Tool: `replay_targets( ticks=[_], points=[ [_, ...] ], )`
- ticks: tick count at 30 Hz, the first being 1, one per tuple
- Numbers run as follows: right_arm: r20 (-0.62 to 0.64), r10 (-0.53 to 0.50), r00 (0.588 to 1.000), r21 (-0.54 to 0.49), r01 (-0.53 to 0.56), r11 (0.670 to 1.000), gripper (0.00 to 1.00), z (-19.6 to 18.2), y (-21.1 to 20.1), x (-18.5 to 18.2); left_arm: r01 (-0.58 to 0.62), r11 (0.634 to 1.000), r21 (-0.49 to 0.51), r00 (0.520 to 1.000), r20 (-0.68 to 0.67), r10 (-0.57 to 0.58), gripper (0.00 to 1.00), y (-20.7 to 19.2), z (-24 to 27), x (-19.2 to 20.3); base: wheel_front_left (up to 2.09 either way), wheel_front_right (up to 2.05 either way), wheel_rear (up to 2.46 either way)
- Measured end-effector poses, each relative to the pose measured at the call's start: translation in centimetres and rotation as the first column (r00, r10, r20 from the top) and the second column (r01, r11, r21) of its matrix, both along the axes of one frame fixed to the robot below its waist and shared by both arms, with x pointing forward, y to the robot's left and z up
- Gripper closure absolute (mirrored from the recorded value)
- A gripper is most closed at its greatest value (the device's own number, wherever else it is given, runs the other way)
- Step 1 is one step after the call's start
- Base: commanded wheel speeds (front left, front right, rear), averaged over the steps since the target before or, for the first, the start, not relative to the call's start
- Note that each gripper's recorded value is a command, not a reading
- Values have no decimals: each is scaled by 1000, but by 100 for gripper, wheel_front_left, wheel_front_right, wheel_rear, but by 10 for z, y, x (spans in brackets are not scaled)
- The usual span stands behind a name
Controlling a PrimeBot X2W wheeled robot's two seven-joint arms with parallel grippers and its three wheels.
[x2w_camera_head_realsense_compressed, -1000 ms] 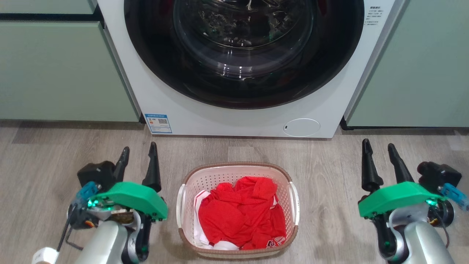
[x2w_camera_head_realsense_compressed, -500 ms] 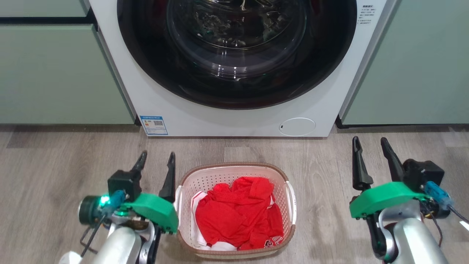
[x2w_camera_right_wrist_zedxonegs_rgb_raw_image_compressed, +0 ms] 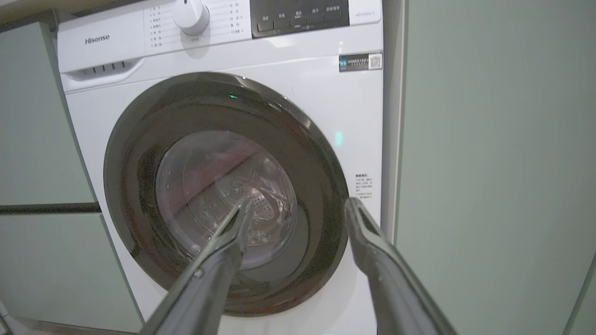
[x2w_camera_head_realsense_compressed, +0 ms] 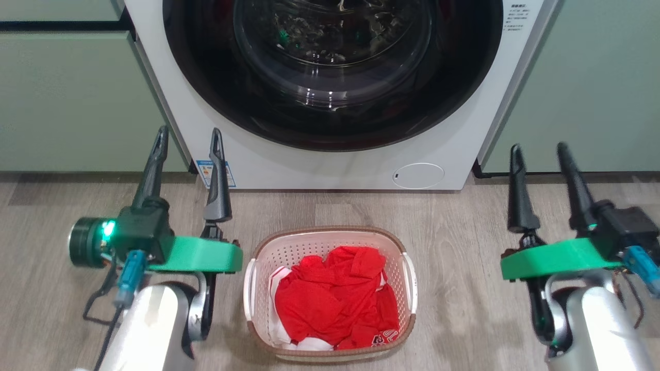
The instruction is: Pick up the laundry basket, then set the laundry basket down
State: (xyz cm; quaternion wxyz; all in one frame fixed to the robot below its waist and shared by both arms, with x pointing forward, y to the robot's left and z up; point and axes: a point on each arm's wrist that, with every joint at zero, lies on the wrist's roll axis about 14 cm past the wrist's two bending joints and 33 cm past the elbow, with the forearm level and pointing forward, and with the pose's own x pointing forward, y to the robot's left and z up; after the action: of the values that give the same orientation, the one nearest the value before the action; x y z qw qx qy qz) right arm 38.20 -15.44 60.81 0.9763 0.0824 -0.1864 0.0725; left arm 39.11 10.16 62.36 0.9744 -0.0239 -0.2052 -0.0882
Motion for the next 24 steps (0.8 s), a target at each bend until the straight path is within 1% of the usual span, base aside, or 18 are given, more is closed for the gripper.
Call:
replay_targets(
  ticks=[3, 5, 14, 20, 24],
  points=[
    [37, -6, 999, -28, 7, 1000, 0, 9, 0, -2, -8, 999, 32, 1000, 28, 8, 0, -1, 3, -2, 0, 0, 0],
    [38, -8, 999, -48, 10, 999, 0, 9, 1, -2, -5, 999, 47, 999, 36, 4, 0, -3, 3, -3, 0, 0, 0],
    [31, -18, 999, -47, 19, 999, 0, 7, -2, -2, 29, 998, 52, 999, 23, -30, 0, -10, -1, -2, 0, 0, 0],
    [18, -31, 999, -45, 32, 998, 0, 2, -7, -3, 52, 997, 63, 998, -33, -50, 0, -13, -19, 0, 0, 0, 0],
    [-18, -37, 999, -43, 37, 998, 0, -10, -9, -2, 77, 995, 70, 991, -115, -68, 0, -17, -46, -3, 0, 0, 0]
  ],
)
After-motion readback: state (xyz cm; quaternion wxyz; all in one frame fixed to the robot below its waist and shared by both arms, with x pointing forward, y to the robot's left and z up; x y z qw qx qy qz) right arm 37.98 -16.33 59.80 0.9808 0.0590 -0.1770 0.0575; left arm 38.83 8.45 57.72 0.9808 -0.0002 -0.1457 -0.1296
